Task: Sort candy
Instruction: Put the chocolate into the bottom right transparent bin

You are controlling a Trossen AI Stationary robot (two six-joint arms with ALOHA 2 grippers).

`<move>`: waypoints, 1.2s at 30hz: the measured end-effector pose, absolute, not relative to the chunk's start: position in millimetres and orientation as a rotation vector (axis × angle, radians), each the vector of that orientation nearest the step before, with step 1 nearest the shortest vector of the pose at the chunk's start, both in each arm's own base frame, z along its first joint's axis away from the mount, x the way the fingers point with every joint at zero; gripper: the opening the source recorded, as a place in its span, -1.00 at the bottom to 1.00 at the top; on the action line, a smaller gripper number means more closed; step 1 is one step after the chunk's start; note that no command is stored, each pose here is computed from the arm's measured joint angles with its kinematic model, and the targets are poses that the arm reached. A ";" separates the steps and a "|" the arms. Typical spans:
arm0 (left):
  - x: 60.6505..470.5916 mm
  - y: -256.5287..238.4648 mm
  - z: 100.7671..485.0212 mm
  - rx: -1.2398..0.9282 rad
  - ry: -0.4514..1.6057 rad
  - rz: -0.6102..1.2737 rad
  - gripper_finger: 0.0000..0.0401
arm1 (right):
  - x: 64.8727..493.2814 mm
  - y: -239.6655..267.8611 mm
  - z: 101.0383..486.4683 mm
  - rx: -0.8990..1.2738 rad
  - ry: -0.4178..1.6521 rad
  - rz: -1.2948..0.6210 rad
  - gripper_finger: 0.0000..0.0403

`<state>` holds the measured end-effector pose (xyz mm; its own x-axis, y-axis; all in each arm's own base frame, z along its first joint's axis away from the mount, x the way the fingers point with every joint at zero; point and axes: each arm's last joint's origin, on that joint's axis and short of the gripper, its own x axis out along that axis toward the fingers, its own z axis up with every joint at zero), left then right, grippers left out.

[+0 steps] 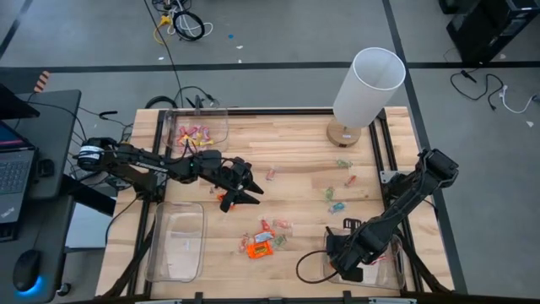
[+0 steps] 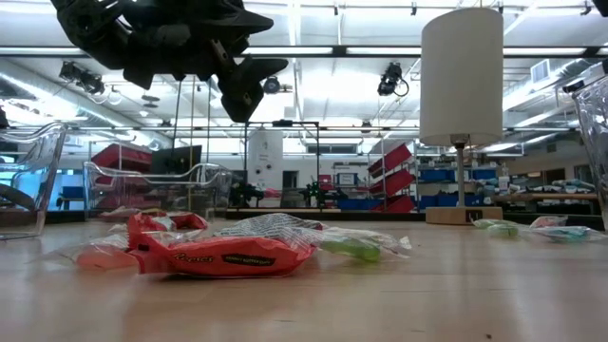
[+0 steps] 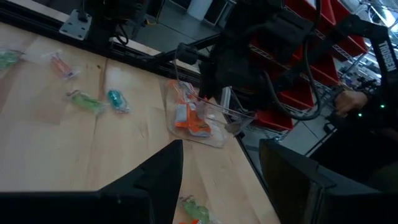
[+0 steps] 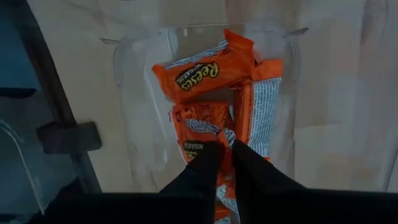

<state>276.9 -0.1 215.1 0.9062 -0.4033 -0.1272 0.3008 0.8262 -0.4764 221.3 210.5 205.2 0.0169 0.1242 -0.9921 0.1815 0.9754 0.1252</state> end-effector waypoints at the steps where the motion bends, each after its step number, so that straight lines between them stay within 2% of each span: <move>1: 276.9 -0.1 215.1 -0.466 0.227 -0.377 0.07 | 221.6 210.1 205.2 0.246 1.559 -0.049 -0.81; 16: 276.9 -0.1 215.1 -0.455 0.225 -0.378 0.07 | 224.2 206.0 205.1 0.304 1.563 -0.117 -0.51; 23: 277.0 0.0 215.1 -0.455 0.224 -0.371 0.07 | 220.7 206.1 205.3 0.363 1.645 -0.118 -0.41; 27: 277.0 0.0 215.1 -0.455 0.224 -0.370 0.07 | 220.6 206.6 206.5 0.399 1.650 -0.126 -0.43; 30: 277.1 0.3 215.0 -0.454 0.221 -0.358 0.07 | 225.6 209.5 207.7 0.388 1.557 -0.105 -0.48; 36: 277.2 0.4 215.0 -0.452 0.220 -0.355 0.07 | 233.0 211.6 208.8 0.317 1.402 -0.096 -0.72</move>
<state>277.2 0.4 215.0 0.9156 -0.3808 -0.1287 0.2844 0.8399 -0.4622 233.0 211.6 208.8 0.1723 0.1207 -0.9776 0.2522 0.9540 0.1622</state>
